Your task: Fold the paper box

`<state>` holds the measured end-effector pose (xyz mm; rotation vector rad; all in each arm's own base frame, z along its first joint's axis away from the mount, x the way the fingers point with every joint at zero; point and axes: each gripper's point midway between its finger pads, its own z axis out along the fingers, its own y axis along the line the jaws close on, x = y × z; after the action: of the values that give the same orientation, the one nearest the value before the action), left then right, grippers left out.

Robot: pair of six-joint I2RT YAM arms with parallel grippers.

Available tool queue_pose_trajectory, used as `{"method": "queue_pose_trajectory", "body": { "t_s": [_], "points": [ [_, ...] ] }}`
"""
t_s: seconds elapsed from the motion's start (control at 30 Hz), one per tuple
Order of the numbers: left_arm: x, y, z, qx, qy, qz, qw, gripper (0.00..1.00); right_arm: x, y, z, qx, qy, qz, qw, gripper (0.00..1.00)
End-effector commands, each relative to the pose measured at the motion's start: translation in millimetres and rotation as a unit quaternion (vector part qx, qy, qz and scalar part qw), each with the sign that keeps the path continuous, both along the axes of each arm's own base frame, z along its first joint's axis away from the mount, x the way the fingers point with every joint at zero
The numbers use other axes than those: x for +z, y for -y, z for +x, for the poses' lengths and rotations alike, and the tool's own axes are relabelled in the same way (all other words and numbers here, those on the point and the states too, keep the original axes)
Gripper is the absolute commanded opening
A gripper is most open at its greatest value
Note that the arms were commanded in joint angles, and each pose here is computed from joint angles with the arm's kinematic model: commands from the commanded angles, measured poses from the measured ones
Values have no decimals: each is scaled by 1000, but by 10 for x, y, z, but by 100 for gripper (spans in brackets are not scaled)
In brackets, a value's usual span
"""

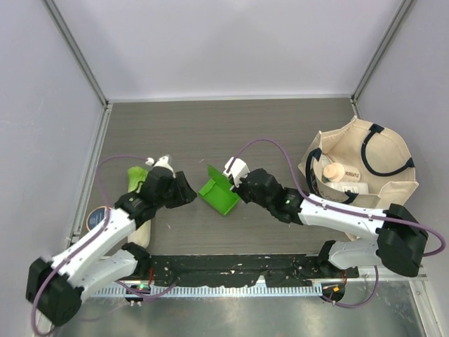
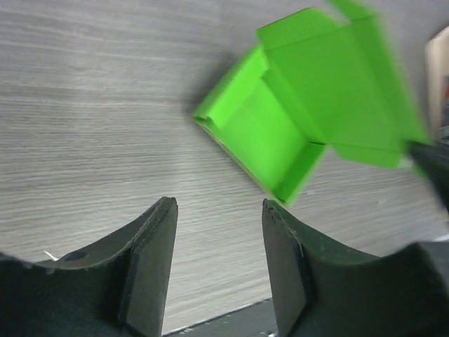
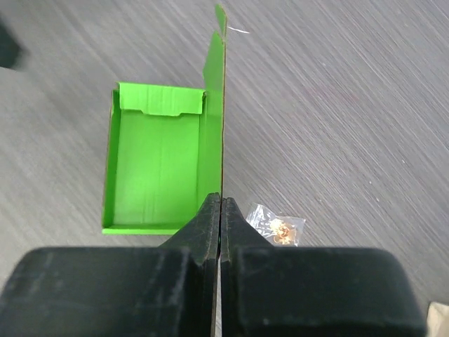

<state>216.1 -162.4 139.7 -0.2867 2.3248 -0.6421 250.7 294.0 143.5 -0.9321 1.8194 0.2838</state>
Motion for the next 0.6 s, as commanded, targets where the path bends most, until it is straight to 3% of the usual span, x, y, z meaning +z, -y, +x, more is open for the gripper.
{"method": "queue_pose_trajectory", "body": {
  "t_s": [0.0,0.07,0.23,0.57],
  "points": [
    [-261,198,202,-57,7,26,998,54,202,-84,-132,102,29,-3,994,1],
    [-312,348,300,-76,9,12,997,53,190,-98,-134,121,21,0,992,1],
    [-263,406,507,-61,31,10,998,41,66,-121,-190,147,-4,-5,989,1],
    [-564,441,459,-93,4,27,995,35,40,-100,-166,144,-7,-1,990,1]
  ]
}}
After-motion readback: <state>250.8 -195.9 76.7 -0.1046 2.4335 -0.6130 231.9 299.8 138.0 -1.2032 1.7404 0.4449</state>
